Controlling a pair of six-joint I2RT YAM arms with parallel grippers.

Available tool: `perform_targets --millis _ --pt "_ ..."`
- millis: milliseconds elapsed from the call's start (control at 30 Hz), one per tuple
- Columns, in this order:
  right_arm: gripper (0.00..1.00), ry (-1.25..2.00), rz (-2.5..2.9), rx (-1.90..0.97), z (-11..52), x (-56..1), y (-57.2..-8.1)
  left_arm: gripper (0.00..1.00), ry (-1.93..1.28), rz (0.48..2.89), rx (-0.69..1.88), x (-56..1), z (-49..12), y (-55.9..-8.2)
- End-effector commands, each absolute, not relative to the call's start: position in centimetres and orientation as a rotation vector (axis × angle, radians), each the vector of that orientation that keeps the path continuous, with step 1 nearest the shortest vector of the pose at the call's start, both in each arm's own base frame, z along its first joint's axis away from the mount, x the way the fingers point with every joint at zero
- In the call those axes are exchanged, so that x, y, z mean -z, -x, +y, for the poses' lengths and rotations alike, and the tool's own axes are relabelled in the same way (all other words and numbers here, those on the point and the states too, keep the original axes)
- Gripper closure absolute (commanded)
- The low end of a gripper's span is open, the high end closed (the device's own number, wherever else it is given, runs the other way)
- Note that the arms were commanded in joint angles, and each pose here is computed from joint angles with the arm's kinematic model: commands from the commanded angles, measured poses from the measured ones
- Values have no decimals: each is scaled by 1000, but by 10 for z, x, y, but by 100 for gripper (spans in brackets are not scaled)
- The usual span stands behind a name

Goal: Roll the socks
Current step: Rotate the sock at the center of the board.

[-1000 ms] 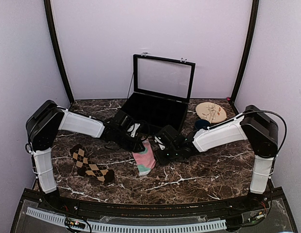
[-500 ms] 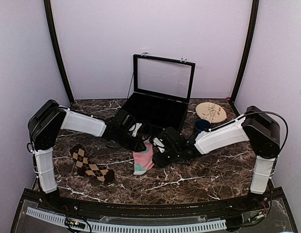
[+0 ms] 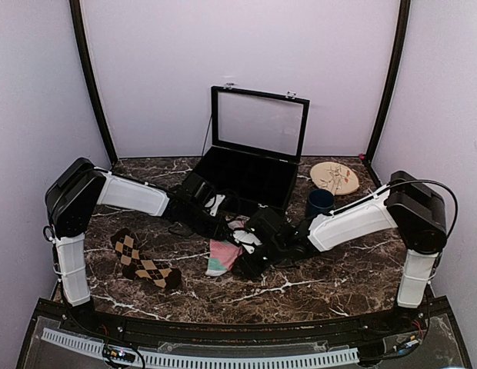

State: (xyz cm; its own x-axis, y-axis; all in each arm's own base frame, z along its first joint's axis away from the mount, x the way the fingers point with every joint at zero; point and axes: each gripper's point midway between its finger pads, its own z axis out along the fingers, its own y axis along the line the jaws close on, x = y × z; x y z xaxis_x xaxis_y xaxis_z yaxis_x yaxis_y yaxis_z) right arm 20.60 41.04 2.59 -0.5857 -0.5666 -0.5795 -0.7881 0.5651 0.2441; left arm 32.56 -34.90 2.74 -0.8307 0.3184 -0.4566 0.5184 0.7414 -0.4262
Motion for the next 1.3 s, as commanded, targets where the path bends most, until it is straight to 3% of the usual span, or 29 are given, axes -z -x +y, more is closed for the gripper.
perform_targets --millis 0,700,1267 --pt "46 1202 2367 -726 409 -20 -178 78 -635 2761 672 18 -324 -302" --pt "33 1283 2162 -678 427 -71 -196 80 -699 2777 700 24 -328 -297" --pt "33 1303 2145 -682 432 -72 -197 80 -700 2788 754 22 -327 -297"
